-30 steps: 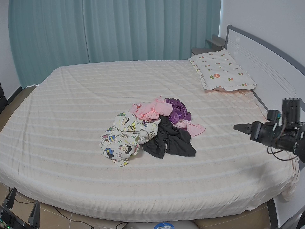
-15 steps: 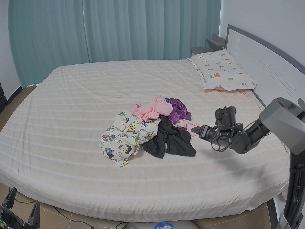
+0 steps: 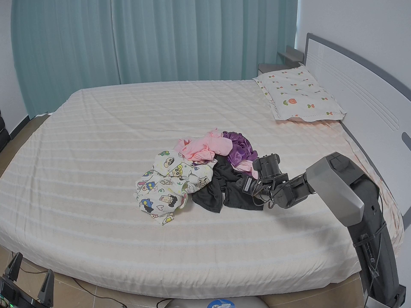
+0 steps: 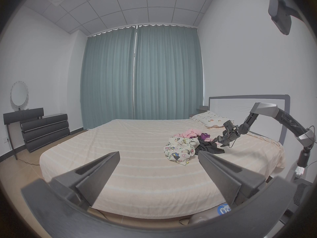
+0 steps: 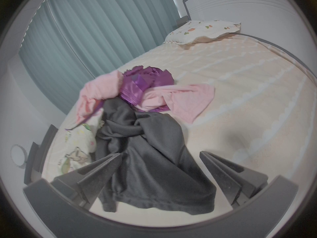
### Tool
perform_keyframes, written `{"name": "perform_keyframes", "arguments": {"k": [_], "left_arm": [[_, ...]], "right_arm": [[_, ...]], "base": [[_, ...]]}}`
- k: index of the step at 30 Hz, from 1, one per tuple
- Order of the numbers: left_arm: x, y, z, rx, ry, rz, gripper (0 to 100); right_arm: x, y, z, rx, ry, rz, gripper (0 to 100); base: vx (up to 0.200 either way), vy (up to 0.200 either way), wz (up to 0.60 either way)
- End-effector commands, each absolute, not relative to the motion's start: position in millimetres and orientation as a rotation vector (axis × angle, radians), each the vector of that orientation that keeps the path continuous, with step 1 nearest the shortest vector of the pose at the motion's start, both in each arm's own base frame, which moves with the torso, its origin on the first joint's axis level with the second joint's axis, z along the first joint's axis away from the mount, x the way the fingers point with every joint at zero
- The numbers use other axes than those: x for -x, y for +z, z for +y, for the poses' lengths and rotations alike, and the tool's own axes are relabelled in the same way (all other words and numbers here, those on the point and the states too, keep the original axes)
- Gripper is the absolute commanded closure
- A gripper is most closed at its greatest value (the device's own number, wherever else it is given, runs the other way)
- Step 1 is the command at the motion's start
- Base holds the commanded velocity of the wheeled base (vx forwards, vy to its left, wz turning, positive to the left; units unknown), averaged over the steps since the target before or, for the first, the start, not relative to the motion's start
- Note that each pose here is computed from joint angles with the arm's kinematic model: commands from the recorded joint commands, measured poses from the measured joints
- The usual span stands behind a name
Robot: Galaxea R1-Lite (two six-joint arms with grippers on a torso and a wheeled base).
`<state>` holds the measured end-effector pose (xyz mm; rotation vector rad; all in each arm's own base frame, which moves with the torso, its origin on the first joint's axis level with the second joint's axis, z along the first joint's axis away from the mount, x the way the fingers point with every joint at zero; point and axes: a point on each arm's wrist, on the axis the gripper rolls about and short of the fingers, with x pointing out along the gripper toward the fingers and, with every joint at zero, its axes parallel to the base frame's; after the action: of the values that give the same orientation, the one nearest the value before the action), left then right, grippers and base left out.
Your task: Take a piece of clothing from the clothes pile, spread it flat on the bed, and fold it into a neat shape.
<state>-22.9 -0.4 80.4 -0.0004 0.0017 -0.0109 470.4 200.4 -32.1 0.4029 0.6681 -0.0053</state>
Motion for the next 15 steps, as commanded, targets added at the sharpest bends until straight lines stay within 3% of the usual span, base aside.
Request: {"name": "perform_keyframes", "arguments": {"k": [1,8,9,15], "left_arm": [[22,76,0,0.005,-0.011,0.011,0],[22,76,0,0.005,-0.011,0.011,0],[22,76,0,0.005,-0.011,0.011,0],[22,76,0,0.006,-0.011,0.011,0]], "right_arm": [[-475,-57,204,-0.377,-0.033,0.7,0],[-476,-54,211,-0.38,-0.008,0.695,0],[-477,-54,216,-0.383,0.008,0.693,100],[-478,-46,226,-0.413,0.023,0.667,100]], "base": [[0.0,0.0,0.0],[0.0,0.0,0.0],[0.0,0.0,0.0],[0.0,0.0,0.0]]}}
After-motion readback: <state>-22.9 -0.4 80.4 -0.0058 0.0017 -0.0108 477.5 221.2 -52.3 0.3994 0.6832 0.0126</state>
